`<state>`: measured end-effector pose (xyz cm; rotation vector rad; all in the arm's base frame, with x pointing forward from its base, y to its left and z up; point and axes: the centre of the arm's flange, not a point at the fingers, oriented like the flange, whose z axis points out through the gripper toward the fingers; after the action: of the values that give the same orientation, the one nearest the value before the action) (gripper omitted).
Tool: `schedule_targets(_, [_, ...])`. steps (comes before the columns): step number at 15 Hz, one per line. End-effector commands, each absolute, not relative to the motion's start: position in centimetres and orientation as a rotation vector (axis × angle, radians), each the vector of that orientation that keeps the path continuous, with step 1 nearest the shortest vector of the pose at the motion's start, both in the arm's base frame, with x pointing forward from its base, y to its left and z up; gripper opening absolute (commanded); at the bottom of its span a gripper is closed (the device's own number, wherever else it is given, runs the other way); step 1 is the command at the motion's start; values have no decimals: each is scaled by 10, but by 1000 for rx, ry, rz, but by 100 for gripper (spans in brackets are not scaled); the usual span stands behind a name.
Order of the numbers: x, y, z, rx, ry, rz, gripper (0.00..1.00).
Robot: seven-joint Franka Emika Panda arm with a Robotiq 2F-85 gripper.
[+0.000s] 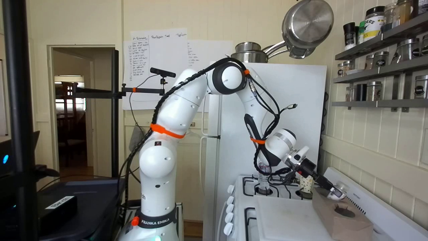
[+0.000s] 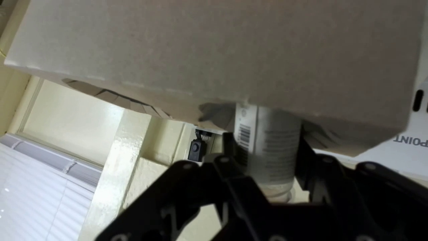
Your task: Put one glass jar from the bottom shelf in the brown box.
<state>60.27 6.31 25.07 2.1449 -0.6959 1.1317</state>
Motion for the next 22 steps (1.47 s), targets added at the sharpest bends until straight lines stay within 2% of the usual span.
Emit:
schedule_targets(1, [606,69,246,2115,-706,1114,18])
schedule_targets(2, [605,69,246,2113,-704,1113,18])
schedule_targets(3, [604,70,247,2113,-697,1110,40])
schedule_targets(4, [602,70,248,2112,-688,1109,68])
schedule_targets(6, [591,71,254,2102,-695,1106,75])
schedule_targets(9, [575,70,264,2092,-716,1085,98])
schedule_targets(17, [519,51,309,2074,-852,1133,100])
schedule_targets(22, [487,49,334,2236,-537,1320,100])
